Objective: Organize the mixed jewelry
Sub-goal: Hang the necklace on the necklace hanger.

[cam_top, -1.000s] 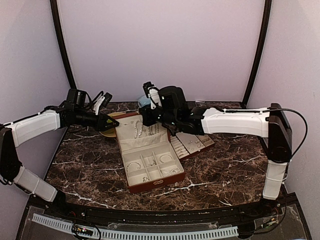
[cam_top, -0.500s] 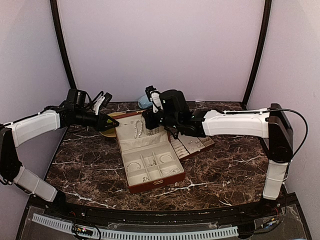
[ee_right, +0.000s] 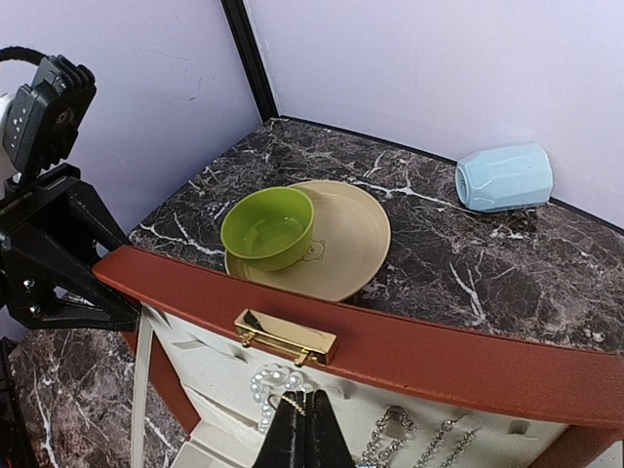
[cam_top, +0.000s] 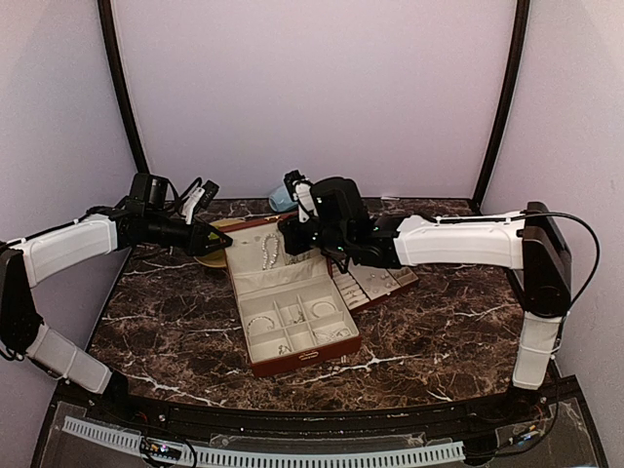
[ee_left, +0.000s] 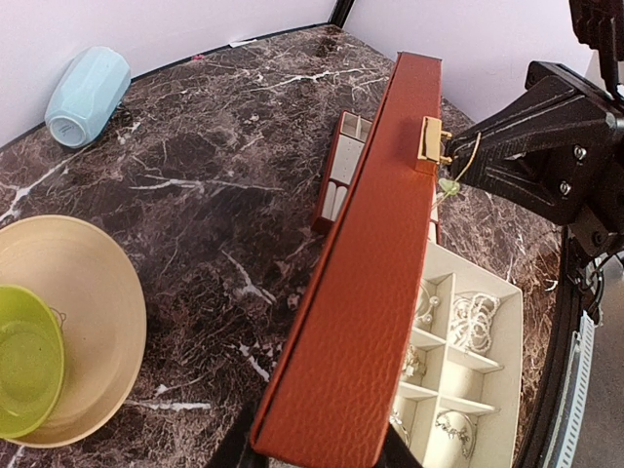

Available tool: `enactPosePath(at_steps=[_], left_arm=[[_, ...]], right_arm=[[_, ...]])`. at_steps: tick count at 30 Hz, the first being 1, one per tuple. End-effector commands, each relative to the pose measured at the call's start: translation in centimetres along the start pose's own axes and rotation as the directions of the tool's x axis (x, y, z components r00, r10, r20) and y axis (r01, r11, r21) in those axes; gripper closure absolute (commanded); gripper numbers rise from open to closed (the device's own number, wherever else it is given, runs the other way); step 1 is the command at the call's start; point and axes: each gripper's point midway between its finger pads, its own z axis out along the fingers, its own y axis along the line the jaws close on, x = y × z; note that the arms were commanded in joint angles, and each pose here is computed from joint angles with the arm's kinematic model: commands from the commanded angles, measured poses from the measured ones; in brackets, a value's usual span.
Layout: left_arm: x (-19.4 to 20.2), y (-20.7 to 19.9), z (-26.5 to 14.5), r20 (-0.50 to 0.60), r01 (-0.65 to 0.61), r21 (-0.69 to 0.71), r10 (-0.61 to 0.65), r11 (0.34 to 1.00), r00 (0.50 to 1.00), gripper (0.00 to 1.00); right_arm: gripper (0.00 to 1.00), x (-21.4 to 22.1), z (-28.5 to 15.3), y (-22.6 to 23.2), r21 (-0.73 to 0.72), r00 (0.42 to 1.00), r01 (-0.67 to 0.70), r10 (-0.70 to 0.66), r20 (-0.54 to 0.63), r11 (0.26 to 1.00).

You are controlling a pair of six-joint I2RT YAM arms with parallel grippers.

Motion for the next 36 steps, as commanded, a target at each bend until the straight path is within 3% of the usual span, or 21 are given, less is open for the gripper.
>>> enactPosePath(at_steps=[1, 19, 28, 36], left_arm=[[-1.3, -2.1, -0.6, 0.026, -0.008, 0.086, 0.006, 0.996, 1.0, 0.97], [-1.3, -2.3, -0.7, 0.03, -0.013, 0.091, 0.011, 0.996, 0.999, 0.96], [-1.4, -2.1, -0.8, 0.031, -0.012, 0.078, 0.01, 0.997, 0.999, 0.97], [-1.4, -2.2, -0.8, 0.033, -0.014, 0.081, 0.011, 0.997, 0.999, 0.97]], right_arm=[[1.0, -2.2, 0.1, 0.0, 0.004, 0.999, -0.018, 0.018, 0.035, 1.0], [1.0, 0.1, 0.9, 0.1, -0.01, 0.999, -0.027, 0.026, -0.037, 1.0], [1.0, -1.2, -1.7, 1.8, -0.098, 0.999, -0.021, 0.024, 0.026, 0.995], [1.0, -0.7, -0.4, 0.9, -0.036, 0.999, -0.042, 0.042, -0.01, 0.998]])
